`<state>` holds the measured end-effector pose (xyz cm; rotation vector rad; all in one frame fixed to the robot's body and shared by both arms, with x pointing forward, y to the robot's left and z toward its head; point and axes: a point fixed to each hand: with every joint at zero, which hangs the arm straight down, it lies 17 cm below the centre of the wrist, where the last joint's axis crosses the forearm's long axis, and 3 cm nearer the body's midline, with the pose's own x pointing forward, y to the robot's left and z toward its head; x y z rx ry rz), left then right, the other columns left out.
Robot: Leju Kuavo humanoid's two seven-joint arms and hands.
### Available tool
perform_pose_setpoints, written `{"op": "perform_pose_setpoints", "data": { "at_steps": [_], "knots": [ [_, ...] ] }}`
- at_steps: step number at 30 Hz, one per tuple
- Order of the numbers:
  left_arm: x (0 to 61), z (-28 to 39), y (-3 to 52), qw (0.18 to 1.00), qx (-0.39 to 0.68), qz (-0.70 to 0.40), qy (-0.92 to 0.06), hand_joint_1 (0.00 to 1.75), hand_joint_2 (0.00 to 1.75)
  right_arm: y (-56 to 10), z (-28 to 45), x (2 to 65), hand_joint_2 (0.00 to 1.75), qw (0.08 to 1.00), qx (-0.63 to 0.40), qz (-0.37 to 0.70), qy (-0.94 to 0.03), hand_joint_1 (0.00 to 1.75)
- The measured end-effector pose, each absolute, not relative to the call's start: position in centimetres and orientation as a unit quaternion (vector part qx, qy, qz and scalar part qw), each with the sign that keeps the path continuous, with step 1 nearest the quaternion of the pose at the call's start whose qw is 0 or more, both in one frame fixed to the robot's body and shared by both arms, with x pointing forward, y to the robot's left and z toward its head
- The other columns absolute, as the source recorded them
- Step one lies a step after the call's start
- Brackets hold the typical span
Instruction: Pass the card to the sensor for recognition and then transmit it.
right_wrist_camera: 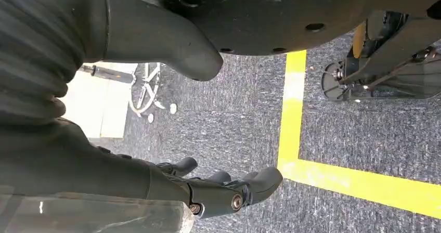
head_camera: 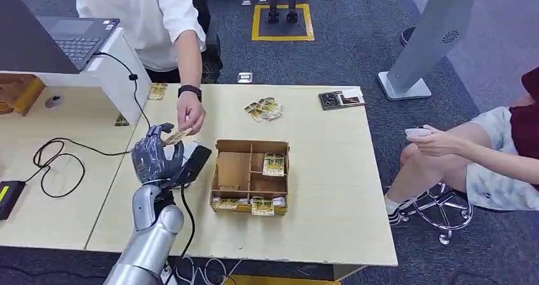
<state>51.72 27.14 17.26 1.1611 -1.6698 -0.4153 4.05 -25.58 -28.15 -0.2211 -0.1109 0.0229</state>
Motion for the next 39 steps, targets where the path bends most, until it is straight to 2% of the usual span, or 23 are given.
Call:
{"op": "perform_pose_setpoints", "data": {
  "at_steps": [20,31,39],
  "knots": [
    [50.1,19.2,26.1,0.49,0.414,-0.107,-0.76,0.0,1.75,-25.6,-28.2,3.8,1.75,0.992,-0.11,-0.003,-0.054,0.0],
    [46.3,22.7,24.3,0.416,0.375,-0.095,-0.823,0.0,1.75,-25.6,-28.2,3.7,1.75,0.992,-0.109,-0.003,-0.058,0.0],
    [42.8,23.5,22.1,0.367,0.363,-0.129,-0.847,0.0,1.75,-25.6,-28.1,3.6,1.75,0.992,-0.109,-0.004,-0.059,0.0]
  ]
}}
